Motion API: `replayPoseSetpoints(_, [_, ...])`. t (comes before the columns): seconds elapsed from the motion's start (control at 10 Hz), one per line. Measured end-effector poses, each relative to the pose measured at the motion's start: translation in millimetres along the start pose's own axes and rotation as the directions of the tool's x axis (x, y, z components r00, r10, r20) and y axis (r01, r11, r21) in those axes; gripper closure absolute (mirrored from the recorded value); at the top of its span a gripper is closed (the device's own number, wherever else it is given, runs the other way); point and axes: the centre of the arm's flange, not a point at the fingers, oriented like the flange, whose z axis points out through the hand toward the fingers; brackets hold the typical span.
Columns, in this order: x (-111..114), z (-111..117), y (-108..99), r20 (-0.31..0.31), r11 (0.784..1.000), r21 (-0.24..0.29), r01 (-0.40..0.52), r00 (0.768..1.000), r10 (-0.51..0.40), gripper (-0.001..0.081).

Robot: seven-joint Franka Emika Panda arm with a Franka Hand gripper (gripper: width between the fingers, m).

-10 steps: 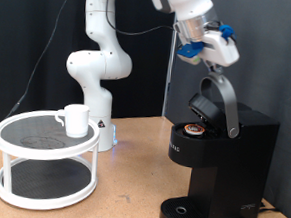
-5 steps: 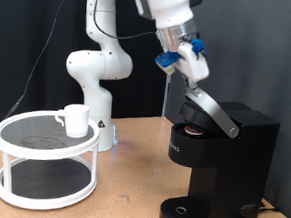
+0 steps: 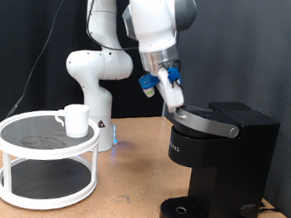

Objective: Make a cup of coffee with the keurig machine

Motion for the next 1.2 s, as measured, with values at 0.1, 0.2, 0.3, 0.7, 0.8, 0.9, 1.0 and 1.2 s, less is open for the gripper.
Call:
replayPoseSetpoints(0.1, [3.8,5.4,-4.9,0.002,1.0,0.007,-0.011,1.0,0.011,0.0806])
replayPoseSetpoints(0.2, [6.8,11.7,-8.8,0.001,1.0,0.008,-0.02,1.0,0.02,0.0806])
replayPoseSetpoints(0.3, [7.0,16.6,-11.8,0.002,1.0,0.01,-0.026,1.0,0.026,0.0806])
replayPoseSetpoints(0.7, [10.7,24.7,-19.1,0.02,0.999,-0.024,0.03,0.999,-0.029,0.0806])
replayPoseSetpoints(0.8, [14.7,22.9,-21.3,0.026,0.997,-0.034,0.066,0.998,-0.065,0.0806])
replayPoseSetpoints(0.9, [22.7,19.8,-23.1,0.033,0.992,-0.042,0.12,0.992,-0.119,0.0806])
replayPoseSetpoints(1.0, [32.8,14.8,-24.6,0.052,0.986,-0.052,0.159,0.986,-0.157,0.0806])
replayPoseSetpoints(1.2, [45.3,-1.6,-24.5,0.158,0.985,-0.071,0.16,0.976,-0.147,0.0806])
